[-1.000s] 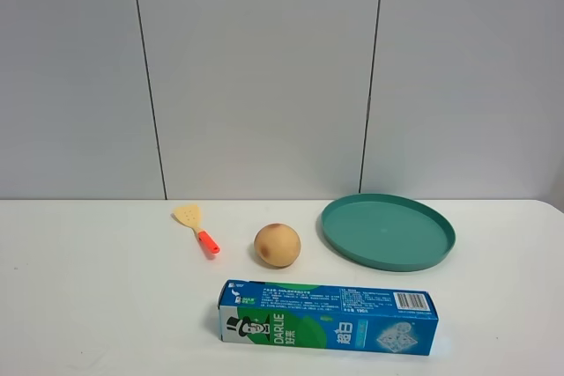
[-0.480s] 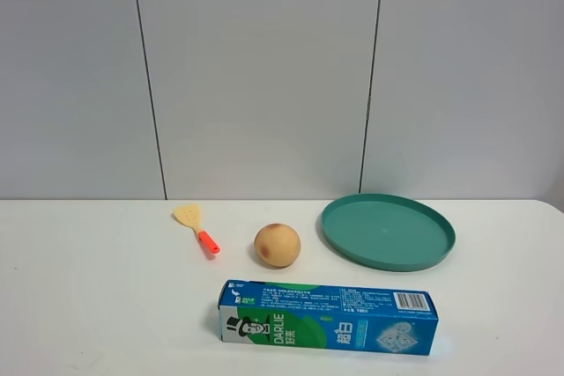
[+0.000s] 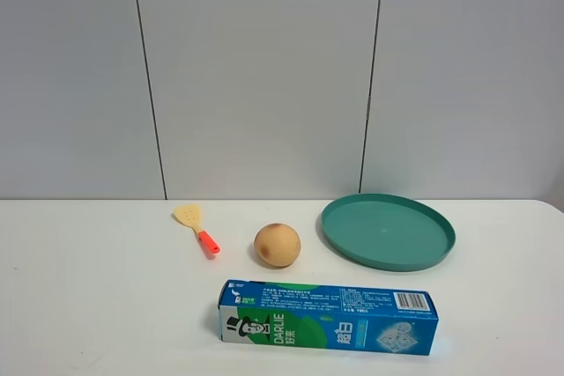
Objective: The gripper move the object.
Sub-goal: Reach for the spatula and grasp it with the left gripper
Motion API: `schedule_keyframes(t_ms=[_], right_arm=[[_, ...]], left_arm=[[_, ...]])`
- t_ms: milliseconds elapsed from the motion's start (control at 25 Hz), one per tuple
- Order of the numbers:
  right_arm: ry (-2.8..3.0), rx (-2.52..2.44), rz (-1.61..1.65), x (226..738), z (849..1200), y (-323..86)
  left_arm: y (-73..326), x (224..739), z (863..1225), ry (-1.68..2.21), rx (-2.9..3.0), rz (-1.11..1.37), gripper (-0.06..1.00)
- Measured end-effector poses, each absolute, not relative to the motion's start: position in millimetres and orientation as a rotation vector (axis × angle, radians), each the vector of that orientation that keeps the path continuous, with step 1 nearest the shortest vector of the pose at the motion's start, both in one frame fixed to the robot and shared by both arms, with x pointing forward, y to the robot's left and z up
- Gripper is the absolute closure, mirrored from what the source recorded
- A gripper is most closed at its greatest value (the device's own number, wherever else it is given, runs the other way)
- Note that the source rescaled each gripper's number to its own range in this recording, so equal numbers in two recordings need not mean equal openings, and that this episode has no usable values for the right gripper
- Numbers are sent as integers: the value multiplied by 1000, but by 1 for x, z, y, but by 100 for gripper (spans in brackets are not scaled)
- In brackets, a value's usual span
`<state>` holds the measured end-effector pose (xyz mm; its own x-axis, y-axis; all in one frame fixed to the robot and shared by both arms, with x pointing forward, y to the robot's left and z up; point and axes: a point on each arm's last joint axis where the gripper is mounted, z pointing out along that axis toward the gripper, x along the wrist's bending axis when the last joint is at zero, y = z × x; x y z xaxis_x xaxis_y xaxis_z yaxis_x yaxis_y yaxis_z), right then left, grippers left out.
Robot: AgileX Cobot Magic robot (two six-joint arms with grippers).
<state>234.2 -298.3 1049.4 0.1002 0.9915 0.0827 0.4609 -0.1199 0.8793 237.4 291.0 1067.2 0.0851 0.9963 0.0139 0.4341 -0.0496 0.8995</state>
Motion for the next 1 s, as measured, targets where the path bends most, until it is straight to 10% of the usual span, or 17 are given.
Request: schedule_keyframes(t_ms=[440, 1000], right_arm=[[1442, 1677, 958, 234, 1049, -298], [1442, 1677, 958, 234, 1049, -298]], left_arm=[[295, 385, 1193, 1416, 1826, 857, -6], [238, 641, 1119, 1723, 1953, 223, -6]])
